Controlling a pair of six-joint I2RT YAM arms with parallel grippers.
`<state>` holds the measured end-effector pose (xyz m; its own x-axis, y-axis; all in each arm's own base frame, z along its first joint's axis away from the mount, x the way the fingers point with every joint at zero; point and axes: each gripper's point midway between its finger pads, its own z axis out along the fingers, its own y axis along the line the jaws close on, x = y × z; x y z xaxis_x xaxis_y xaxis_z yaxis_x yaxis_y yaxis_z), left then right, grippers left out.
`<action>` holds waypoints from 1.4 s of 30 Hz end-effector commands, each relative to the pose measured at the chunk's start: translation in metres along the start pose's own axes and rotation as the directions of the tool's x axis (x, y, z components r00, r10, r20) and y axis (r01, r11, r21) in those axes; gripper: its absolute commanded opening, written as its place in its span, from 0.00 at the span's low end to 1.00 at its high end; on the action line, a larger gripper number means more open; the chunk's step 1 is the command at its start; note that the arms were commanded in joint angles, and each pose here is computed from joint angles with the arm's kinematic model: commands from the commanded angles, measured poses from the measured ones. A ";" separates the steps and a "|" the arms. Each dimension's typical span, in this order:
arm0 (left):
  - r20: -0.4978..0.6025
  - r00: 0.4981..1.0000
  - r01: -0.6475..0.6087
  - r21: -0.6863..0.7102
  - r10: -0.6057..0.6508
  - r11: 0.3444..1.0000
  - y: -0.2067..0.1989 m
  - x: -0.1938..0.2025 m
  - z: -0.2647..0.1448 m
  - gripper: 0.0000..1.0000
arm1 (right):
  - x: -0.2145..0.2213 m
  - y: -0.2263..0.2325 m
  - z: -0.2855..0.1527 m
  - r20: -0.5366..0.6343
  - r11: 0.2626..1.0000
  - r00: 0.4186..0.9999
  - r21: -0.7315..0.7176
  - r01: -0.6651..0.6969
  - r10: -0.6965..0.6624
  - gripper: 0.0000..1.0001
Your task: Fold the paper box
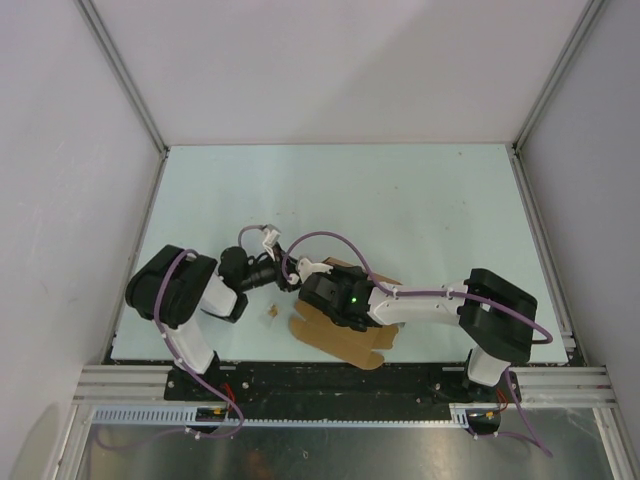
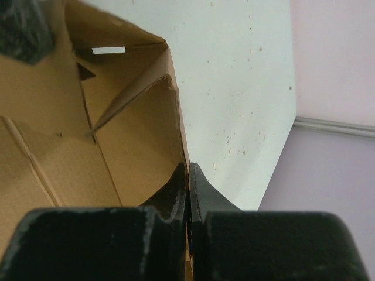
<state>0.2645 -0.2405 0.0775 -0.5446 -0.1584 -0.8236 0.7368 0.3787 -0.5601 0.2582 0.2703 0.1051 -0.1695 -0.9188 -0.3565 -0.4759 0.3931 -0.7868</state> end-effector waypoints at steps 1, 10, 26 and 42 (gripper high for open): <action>0.199 0.951 -0.265 0.123 0.238 0.956 -0.043 -0.044 0.002 0.49 | -0.001 0.015 0.000 0.009 0.997 0.999 -0.053 -0.052 0.053 0.00; 0.197 0.952 -0.260 0.113 0.235 0.959 -0.043 -0.041 -0.001 0.48 | 0.006 0.018 0.003 -0.019 0.998 0.999 -0.044 -0.045 0.044 0.00; 0.181 0.954 -0.264 0.120 0.241 0.957 -0.054 -0.027 -0.003 0.51 | 0.019 0.021 0.002 -0.068 0.996 0.994 0.035 -0.078 0.081 0.01; 0.180 0.957 -0.258 0.158 0.229 0.953 -0.044 -0.044 -0.005 0.55 | 0.006 0.036 -0.013 -0.015 0.984 0.995 -0.152 -0.097 0.096 0.00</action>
<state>0.2457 -0.2387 0.0721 -0.5726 -0.1357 -0.8085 0.7334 0.3560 -0.5792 0.2510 0.2629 0.1016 -0.2207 -0.9000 -0.3759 -0.4310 0.4357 -0.7902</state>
